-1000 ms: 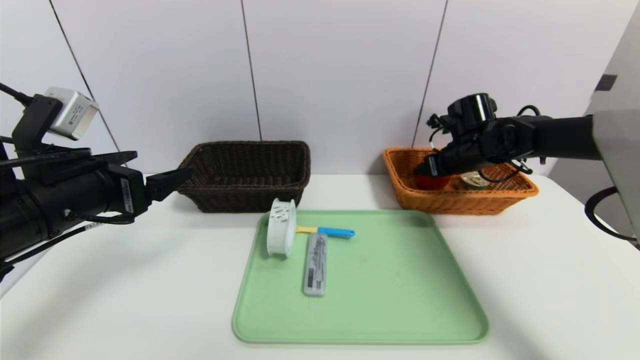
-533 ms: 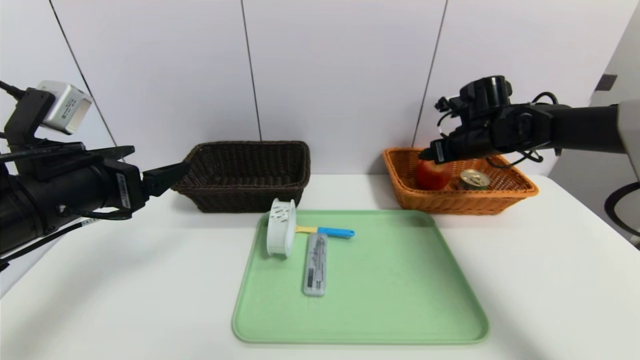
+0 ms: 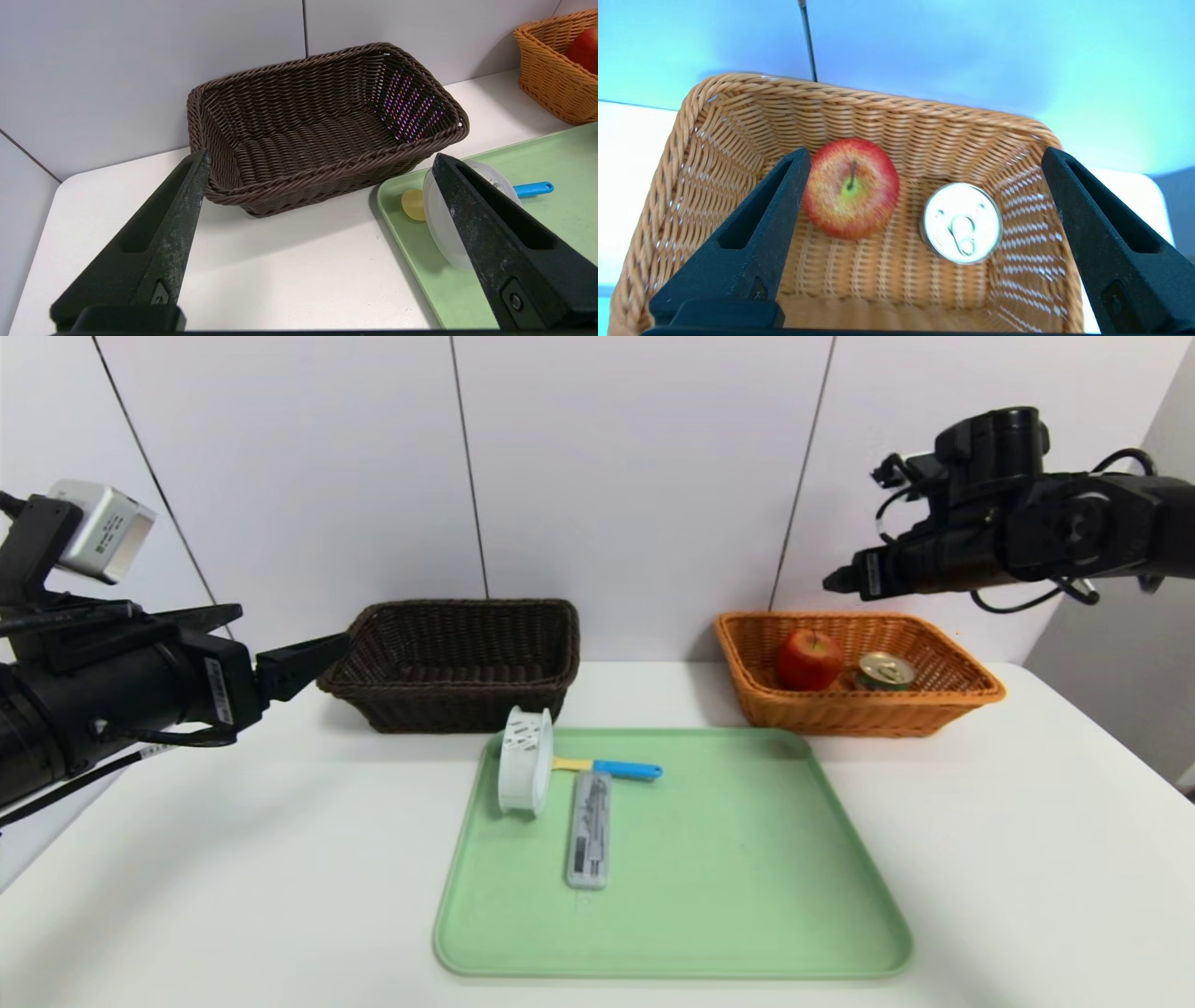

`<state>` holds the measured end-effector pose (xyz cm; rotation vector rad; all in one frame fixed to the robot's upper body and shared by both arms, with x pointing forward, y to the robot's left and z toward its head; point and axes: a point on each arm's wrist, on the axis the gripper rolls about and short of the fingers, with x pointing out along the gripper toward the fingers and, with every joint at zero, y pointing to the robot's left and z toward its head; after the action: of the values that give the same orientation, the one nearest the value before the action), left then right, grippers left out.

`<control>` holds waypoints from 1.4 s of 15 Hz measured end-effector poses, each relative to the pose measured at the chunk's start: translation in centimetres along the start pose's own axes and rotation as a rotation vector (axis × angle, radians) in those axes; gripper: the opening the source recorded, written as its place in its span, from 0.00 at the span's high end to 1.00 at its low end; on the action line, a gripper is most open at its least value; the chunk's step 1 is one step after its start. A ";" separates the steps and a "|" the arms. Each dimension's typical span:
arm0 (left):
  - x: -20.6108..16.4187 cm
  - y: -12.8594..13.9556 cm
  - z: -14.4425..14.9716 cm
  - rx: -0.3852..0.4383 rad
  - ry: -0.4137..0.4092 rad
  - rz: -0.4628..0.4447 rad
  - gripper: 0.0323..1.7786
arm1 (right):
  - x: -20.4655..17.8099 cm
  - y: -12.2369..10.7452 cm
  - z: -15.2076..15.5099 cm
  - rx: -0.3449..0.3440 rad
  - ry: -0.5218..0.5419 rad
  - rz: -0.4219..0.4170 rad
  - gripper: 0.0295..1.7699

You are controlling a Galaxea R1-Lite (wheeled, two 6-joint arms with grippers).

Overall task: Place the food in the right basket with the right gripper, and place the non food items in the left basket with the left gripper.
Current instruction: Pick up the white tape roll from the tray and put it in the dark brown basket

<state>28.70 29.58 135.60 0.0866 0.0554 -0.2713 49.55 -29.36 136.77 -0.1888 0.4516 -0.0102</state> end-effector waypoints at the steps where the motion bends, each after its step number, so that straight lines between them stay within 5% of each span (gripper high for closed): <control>1: -0.1 0.0 0.0 0.000 -0.001 0.001 0.05 | -1.1 -0.2 -0.1 0.002 -0.002 -0.002 0.04; 5: -0.5 0.0 0.1 0.002 -0.011 0.004 0.05 | -5.0 -0.2 -3.0 -0.005 0.008 0.005 0.04; 14: -0.9 -0.2 -0.6 -0.005 0.012 0.000 0.05 | -19.4 -1.5 -11.0 0.006 -0.148 -0.024 0.04; 21: 1.7 -1.8 0.2 -0.023 0.014 -0.076 0.05 | -22.7 -1.8 -13.6 0.012 -0.185 -0.036 0.04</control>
<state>29.90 27.38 135.55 0.0634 0.0758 -0.3459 23.24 -32.44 134.90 -0.1845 0.2639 -0.0306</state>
